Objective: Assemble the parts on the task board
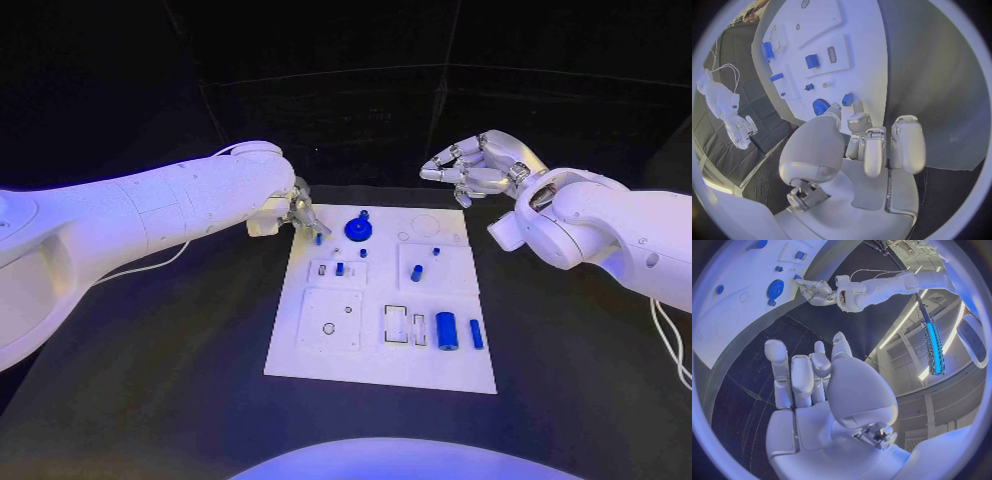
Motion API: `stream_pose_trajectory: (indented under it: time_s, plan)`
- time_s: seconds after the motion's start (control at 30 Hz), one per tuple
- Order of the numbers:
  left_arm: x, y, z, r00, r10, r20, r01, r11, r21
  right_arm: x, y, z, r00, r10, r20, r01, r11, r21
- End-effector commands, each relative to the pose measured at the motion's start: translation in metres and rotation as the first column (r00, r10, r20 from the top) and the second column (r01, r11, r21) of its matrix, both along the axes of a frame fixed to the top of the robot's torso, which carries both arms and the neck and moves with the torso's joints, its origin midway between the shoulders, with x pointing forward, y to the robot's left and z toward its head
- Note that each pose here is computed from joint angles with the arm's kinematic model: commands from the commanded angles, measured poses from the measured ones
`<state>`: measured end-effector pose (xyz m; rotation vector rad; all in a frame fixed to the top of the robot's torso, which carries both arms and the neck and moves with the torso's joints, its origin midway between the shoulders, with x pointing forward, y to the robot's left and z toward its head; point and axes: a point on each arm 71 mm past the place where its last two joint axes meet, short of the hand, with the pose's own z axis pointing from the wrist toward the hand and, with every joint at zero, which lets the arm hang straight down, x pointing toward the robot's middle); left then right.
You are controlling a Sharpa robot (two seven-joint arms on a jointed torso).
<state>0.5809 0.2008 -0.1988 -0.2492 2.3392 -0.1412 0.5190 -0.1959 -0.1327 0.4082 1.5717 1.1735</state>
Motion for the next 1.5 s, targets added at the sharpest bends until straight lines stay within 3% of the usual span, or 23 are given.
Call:
stream_pose_trajectory:
  time_s: [0.03,0.47,1.13,1.5]
  plan:
    - [0.0003,-0.0018,0.0003,1.0,-0.019,0.001,0.019,1.0,0.005,0.0002,0.0013,0.0013,1.0,0.008,-0.002,-0.008,1.0,0.003]
    - [-0.0003,-0.0036,-0.0021,1.0,-0.028,-0.013,0.028,1.0,0.007,0.001,0.0037,0.0006,1.0,0.016,-0.008,-0.016,1.0,0.001]
    - [0.002,-0.0048,-0.0021,1.0,-0.013,0.019,0.014,1.0,-0.026,0.0013,0.0045,0.0,1.0,0.017,-0.015,-0.017,1.0,-0.002]
    - [-0.0011,-0.0059,-0.0046,1.0,-0.02,-0.024,0.019,0.998,-0.055,0.0011,0.0044,-0.0005,1.0,0.02,-0.022,-0.02,1.0,-0.006]
